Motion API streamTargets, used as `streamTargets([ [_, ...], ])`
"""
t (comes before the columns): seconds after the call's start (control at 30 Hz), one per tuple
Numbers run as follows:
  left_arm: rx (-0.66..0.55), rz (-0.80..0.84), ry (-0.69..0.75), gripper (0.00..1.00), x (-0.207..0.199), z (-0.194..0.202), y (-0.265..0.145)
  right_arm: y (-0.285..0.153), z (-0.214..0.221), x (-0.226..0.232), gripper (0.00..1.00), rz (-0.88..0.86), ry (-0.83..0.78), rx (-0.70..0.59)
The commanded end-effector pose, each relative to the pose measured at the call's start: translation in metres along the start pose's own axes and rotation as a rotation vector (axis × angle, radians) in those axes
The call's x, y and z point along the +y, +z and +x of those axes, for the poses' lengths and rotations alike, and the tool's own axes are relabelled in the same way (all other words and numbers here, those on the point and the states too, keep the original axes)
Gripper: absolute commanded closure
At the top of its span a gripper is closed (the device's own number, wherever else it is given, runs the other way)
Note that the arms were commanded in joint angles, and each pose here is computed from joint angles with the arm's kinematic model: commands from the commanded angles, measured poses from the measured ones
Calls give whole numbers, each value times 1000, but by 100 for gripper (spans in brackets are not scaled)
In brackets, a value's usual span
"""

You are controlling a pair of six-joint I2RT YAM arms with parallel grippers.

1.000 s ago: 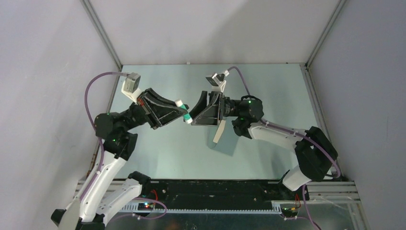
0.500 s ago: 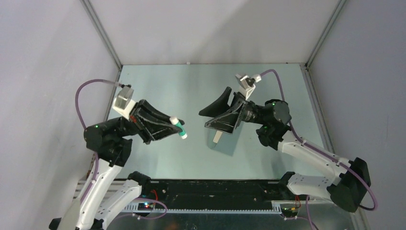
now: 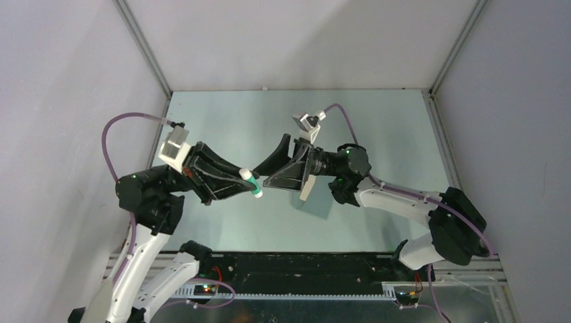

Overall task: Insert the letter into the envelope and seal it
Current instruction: Unscrew the solid glue.

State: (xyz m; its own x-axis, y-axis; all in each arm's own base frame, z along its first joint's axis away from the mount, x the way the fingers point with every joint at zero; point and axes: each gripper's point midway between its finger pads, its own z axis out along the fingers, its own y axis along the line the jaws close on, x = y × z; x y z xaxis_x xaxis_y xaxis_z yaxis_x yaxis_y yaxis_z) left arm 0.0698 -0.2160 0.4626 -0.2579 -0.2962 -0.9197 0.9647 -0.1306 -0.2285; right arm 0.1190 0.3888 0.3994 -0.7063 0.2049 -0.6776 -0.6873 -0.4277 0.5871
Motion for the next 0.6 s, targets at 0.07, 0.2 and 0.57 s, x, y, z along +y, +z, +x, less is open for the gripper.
streamTargets([
  [0.07, -17, -32, 59, 100, -3, -17, 4, 11, -21, 33, 27, -99, -96, -64],
  [0.2, -34, -129, -2, 100, 14, -20, 4, 6, -23, 10, 27, 154, -221, -81],
  [0.57, -121, -324, -157, 100, 63, -30, 4, -13, -22, 8, 25, 532, -524, -29],
])
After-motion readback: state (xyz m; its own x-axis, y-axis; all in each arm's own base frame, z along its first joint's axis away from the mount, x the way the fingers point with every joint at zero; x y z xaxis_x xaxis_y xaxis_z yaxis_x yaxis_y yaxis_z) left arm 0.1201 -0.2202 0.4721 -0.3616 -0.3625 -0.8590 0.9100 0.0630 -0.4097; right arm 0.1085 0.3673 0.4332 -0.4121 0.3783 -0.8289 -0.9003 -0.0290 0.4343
